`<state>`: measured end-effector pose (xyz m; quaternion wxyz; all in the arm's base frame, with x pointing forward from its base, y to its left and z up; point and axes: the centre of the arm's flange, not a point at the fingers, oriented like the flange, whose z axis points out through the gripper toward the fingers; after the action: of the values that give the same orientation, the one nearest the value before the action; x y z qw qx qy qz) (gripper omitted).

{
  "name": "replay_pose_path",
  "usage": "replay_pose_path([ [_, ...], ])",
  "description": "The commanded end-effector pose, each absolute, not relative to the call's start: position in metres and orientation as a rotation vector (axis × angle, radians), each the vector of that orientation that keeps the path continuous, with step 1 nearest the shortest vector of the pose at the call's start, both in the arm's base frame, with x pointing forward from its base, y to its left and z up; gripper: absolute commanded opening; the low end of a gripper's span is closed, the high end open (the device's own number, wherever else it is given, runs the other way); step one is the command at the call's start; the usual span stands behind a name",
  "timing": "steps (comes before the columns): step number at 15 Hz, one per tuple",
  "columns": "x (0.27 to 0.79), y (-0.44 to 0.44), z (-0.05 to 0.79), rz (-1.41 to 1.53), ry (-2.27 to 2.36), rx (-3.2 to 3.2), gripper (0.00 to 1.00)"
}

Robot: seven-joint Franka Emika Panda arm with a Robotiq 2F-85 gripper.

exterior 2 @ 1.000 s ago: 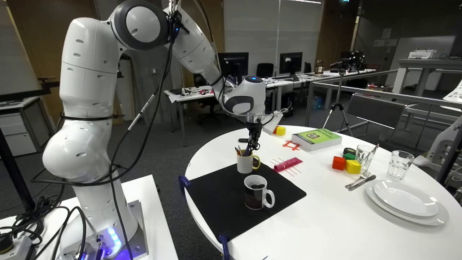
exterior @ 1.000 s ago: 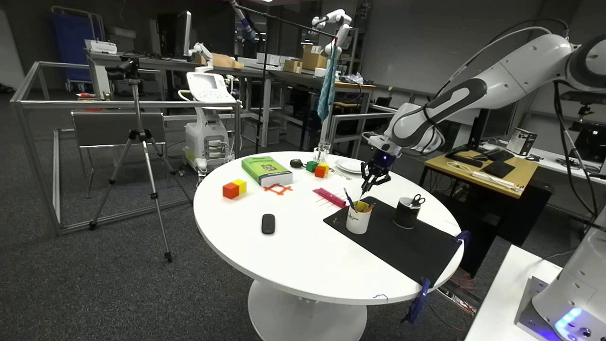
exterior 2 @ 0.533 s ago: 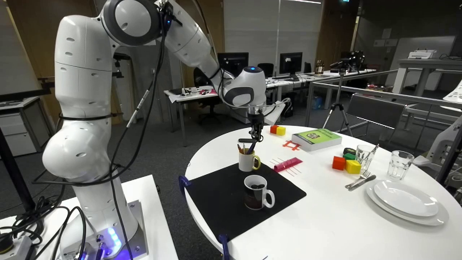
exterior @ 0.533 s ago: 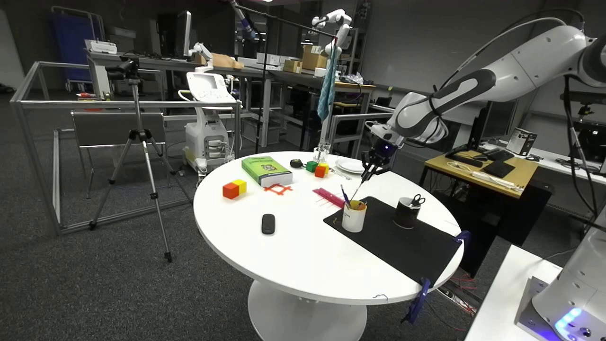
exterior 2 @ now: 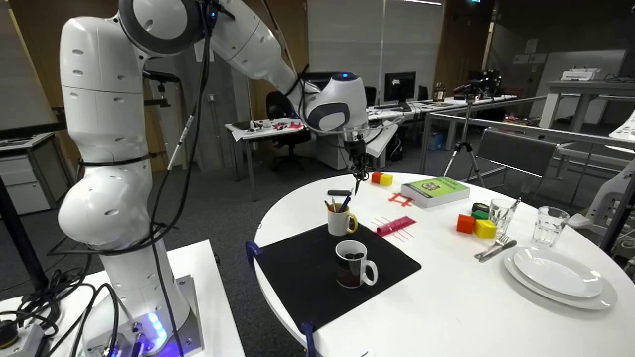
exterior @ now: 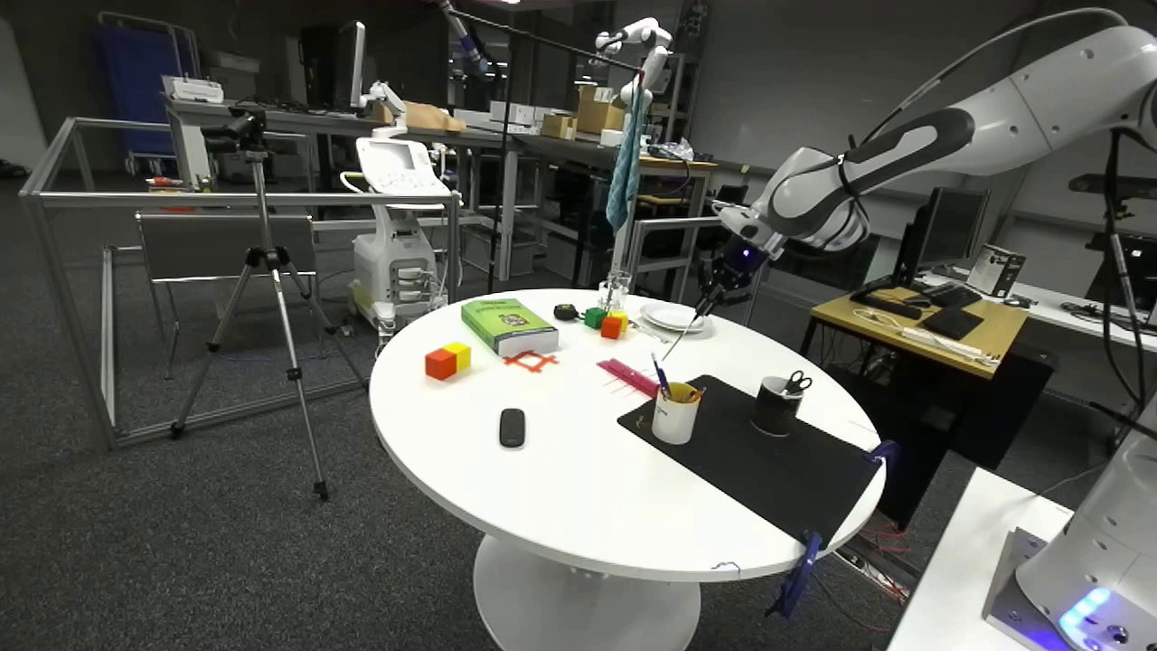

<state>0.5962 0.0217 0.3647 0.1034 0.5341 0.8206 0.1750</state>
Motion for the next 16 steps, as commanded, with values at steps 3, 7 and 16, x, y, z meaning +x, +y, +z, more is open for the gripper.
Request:
replay_pose_path([
  [3,0.588,0.003,0.404,0.529,2.310,1.670,0.03],
  [7,0.588,-0.014,0.420,0.443,2.218,1.737,0.03],
  [16,0.569,-0.056,0.439,0.183,2.086,1.866,0.03],
])
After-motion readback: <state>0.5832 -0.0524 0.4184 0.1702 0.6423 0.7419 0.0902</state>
